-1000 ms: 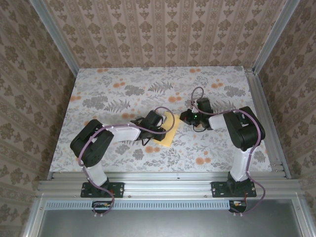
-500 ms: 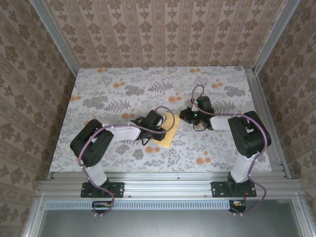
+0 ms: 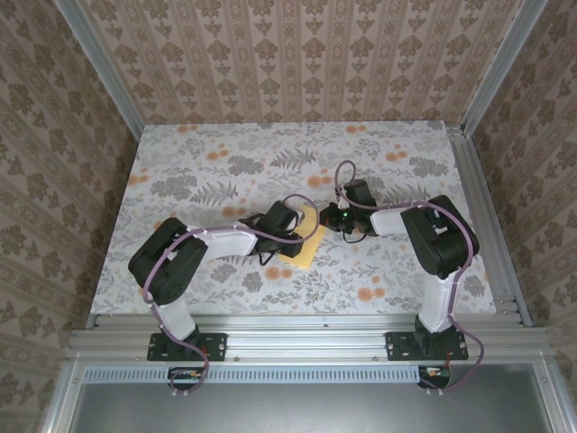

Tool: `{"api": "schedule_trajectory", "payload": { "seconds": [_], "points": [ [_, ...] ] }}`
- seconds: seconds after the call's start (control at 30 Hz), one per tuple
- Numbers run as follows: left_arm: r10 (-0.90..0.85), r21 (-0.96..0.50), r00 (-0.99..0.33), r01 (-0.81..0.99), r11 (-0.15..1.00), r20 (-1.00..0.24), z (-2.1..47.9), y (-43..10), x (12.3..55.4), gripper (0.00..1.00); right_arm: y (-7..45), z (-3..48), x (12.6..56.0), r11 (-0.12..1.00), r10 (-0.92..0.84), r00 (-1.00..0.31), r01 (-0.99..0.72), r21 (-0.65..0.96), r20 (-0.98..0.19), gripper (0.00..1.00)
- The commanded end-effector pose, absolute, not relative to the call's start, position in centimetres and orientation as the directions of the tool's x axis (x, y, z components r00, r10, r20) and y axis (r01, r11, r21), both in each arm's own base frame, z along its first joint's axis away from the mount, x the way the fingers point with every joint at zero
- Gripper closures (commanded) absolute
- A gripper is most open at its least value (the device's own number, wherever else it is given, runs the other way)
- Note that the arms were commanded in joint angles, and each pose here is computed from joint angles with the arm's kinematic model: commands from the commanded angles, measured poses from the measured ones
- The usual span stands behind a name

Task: Fold a paper plane with a square sheet of paper (pick it up from the middle)
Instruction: First fold in half a square sheet of paper at the center of the table.

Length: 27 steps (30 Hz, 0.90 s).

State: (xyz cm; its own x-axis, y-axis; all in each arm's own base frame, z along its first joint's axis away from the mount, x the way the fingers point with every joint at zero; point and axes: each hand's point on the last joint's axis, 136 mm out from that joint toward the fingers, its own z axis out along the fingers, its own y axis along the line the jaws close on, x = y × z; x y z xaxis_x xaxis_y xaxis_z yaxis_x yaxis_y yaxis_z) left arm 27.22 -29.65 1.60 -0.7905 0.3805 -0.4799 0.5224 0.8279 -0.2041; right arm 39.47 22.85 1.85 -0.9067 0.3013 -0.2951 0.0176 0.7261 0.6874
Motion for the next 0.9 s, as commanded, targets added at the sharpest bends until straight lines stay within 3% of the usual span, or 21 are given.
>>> {"api": "schedule_trajectory", "payload": {
  "seconds": [0.0,0.5,0.87],
  "points": [
    [0.464,-0.098,-0.875,0.478,0.873,-0.143,-4.6,-22.8,20.8,0.68,21.0,-0.5,40.0,0.775,0.296,-0.907,0.046,0.63,-0.299,0.93],
    [0.455,-0.101,-0.882,0.467,0.879,-0.12,-4.8,-22.1,20.0,0.68,17.1,-1.1,42.3,0.765,0.372,-0.876,0.101,0.636,-0.308,0.92],
    [0.439,-0.168,-0.882,0.465,0.869,-0.172,-3.8,-24.7,21.3,0.68,17.4,2.1,42.1,0.771,0.342,-0.886,0.076,0.632,-0.312,0.92]
  ]
}}
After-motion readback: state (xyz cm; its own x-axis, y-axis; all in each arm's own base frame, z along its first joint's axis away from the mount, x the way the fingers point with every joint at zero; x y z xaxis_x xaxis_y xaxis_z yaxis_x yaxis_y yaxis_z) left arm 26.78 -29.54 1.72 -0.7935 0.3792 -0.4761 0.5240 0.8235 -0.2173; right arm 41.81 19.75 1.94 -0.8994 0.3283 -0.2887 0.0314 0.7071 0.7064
